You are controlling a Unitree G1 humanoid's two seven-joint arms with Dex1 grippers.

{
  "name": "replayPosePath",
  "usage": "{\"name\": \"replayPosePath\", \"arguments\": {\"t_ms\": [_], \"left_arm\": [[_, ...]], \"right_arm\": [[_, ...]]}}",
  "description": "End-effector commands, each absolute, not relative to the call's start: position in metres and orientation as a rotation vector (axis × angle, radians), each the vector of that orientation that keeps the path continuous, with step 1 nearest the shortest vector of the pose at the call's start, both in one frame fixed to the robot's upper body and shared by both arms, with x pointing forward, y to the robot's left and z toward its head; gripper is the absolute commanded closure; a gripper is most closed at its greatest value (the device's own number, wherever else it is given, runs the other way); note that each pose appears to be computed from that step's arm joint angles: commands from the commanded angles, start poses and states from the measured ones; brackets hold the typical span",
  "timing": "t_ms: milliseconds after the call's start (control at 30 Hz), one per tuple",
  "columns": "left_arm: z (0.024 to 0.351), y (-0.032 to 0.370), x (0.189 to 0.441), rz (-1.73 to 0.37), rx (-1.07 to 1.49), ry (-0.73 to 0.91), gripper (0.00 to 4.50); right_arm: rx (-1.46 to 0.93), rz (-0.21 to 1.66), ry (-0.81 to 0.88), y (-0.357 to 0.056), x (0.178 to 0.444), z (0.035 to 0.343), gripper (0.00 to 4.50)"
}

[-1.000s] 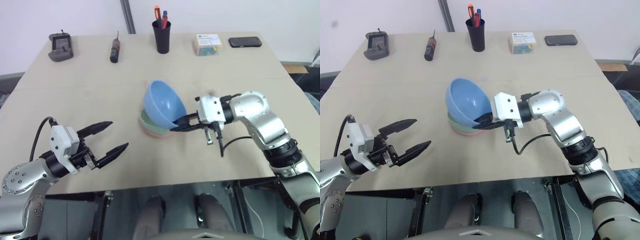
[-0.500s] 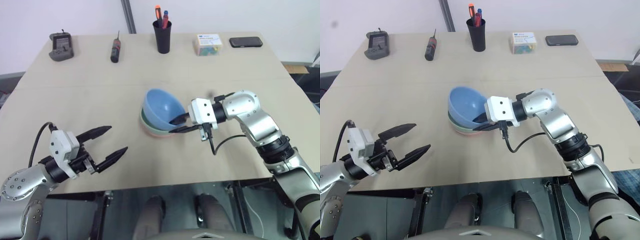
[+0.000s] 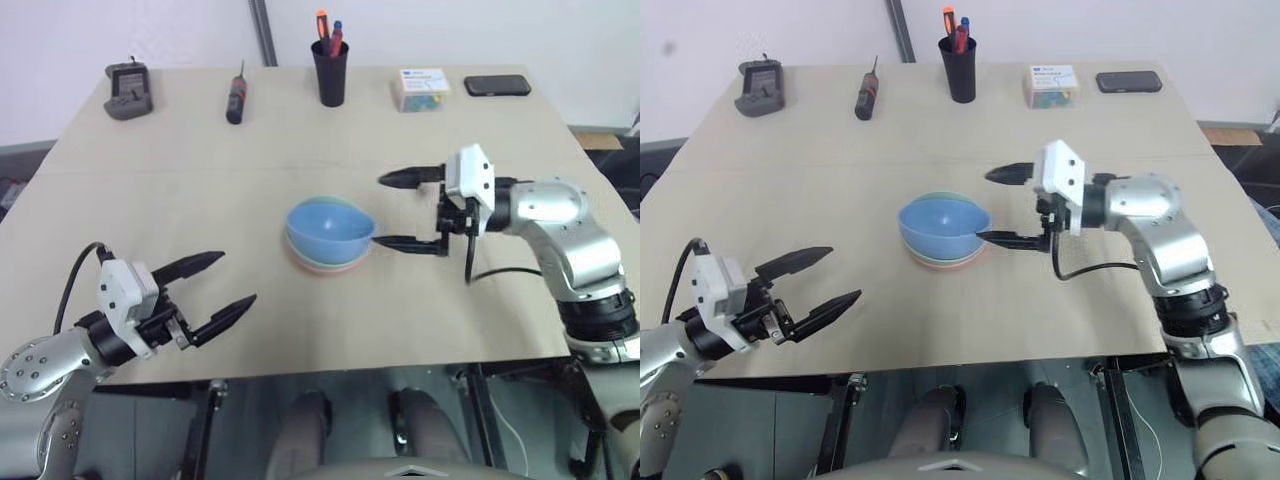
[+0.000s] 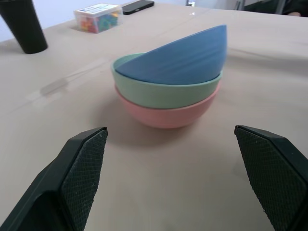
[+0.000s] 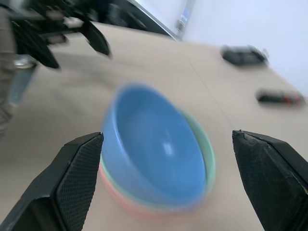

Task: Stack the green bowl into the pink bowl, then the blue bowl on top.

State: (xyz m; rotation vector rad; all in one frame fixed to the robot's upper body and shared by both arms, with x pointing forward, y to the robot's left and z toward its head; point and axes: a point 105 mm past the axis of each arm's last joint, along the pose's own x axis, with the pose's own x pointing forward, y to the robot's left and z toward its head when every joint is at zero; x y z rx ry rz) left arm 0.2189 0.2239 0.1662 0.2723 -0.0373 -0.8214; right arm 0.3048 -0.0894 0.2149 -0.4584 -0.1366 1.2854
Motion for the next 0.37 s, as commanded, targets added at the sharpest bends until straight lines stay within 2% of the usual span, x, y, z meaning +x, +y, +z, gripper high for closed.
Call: {"name": "replayPosePath", "arguments": {"t_ms": [33, 233, 367], "left_arm": [[0.174, 0.235, 0.226, -0.756, 0.323, -0.03, 0.0], [0.173, 0.245, 0.226, -0.749, 0.356, 0.042, 0.0], [0.176, 0.25, 0.225, -0.772, 0.355, 0.055, 0.0]], "right_arm": [[-0.476, 1.143, -0.163, -0.12, 0.3, 0.225, 0.01], [-0.453, 1.061, 0.012, -0.173, 0.269, 0.202, 0.01], [-0.442, 1.049, 0.028, -0.18, 0.261, 0.202, 0.01]]}}
